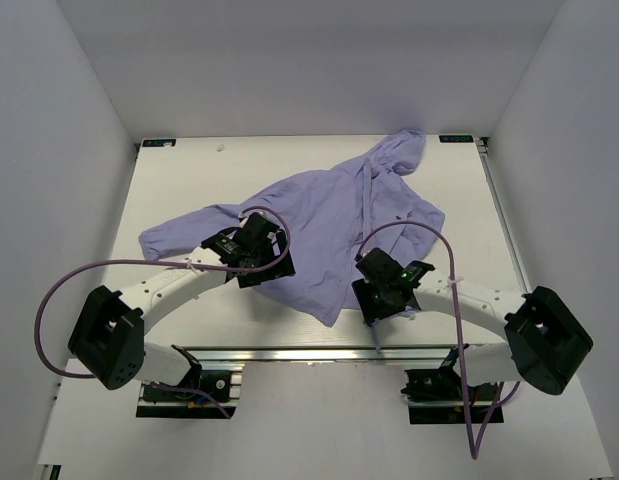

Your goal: Zip up the jacket

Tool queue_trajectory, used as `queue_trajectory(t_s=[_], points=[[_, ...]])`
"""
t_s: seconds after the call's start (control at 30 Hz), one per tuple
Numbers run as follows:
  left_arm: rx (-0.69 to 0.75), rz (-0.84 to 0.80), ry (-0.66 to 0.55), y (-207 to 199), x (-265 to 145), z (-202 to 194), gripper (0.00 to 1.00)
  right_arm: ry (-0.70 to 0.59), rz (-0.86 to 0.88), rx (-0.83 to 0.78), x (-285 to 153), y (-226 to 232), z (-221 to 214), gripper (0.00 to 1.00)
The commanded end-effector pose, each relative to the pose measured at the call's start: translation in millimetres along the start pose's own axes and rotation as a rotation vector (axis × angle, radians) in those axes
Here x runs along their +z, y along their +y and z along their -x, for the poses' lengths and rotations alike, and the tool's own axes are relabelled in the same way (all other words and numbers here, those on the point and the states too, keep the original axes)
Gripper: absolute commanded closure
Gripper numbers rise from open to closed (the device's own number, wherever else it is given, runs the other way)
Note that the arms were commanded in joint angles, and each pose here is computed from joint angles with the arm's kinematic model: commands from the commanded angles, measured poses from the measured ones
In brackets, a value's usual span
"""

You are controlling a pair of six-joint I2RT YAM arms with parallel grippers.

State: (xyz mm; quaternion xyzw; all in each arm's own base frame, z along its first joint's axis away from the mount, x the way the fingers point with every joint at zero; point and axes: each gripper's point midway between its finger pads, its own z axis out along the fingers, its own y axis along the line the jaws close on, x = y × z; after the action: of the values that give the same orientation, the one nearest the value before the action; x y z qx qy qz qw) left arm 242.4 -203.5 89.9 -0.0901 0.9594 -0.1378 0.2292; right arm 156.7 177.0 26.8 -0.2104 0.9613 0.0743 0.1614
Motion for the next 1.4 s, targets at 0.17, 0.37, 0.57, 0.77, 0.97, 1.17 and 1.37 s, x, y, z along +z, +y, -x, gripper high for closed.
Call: queue_trajectory(t_s=[0.17, 0.37, 0.57, 0.77, 0.97, 1.17, 1.37], points=[[-0.017, -0.038, -0.022, -5, -11, 5, 0.02, 0.001, -0.019, 0.054, 13, -2, -8, 0.43], [-0.019, -0.035, -0.025, -5, -15, 6, 0.02, 0.046, -0.026, 0.077, 21, -4, -21, 0.43], [-0.021, -0.041, -0.027, -5, -16, 6, 0.02, 0.010, 0.127, 0.073, 12, 25, -5, 0.37], [-0.022, -0.048, -0.029, -5, -17, 5, 0.02, -0.055, 0.101, 0.100, -7, 22, 10, 0.32], [-0.022, -0.054, -0.029, -5, -16, 4, 0.02, -0.093, -0.092, 0.182, -12, -12, 11, 0.41], [-0.021, -0.053, -0.025, -5, -15, 3, 0.02, -0.055, -0.087, 0.187, -1, -9, 5, 0.44], [-0.020, -0.048, -0.027, -4, -15, 4, 0.02, -0.042, -0.038, 0.170, 6, 0, 4, 0.43]])
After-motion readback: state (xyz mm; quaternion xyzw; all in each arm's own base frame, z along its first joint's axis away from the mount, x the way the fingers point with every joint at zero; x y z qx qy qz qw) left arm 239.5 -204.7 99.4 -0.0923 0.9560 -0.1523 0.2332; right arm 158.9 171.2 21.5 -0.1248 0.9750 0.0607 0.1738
